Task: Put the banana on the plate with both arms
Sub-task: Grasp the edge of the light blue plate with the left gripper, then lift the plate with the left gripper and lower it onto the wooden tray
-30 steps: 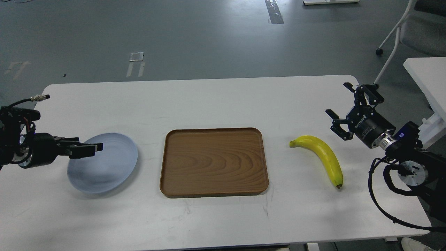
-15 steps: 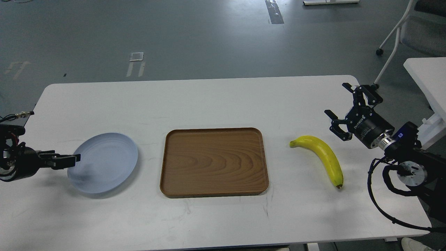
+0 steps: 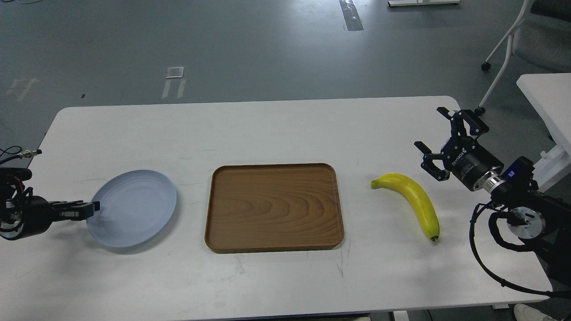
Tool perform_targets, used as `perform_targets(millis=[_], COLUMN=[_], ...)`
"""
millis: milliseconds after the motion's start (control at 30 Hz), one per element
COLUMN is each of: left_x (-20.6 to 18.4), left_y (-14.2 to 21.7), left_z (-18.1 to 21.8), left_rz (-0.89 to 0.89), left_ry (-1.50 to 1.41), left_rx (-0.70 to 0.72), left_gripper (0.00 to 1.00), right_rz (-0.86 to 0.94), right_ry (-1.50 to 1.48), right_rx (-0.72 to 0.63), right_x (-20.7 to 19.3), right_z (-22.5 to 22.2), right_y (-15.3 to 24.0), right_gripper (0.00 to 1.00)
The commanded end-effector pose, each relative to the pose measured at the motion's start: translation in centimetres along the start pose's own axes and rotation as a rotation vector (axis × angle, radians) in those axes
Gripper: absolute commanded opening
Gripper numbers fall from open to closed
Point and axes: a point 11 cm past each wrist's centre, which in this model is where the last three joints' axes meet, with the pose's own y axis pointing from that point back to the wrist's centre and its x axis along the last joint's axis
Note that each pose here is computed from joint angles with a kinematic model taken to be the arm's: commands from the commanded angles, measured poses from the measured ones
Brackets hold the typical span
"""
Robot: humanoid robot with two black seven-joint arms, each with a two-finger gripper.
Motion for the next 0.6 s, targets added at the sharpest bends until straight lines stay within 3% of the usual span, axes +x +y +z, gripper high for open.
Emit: perform_targets(millis=[0, 333, 433, 567], left_x=[0.0, 0.7, 2.1, 7.2], left_y=[0.0, -0.1, 0.0, 0.5], left_z=[0.1, 0.8, 1.9, 6.1], left_rz=[0.003, 0.013, 0.034, 0.112], left_ry=[0.007, -0.005, -0.023, -0.078], left_rx=[-0.005, -0.022, -0.053, -0.159], left_gripper=[0.0, 0.0, 0.0, 0.0], right_rz=[0.0, 0.0, 0.0, 0.0], right_ry=[-0.001, 0.001, 0.001, 0.004], right_rx=[0.0, 0.0, 0.0, 0.002], right_x=[0.0, 0.0, 0.0, 0.0], right_z=[0.0, 0.0, 0.0, -0.2], right_y=[0.0, 0.0, 0.0, -0.1], right_gripper=[0.99, 0.99, 0.99, 0.99])
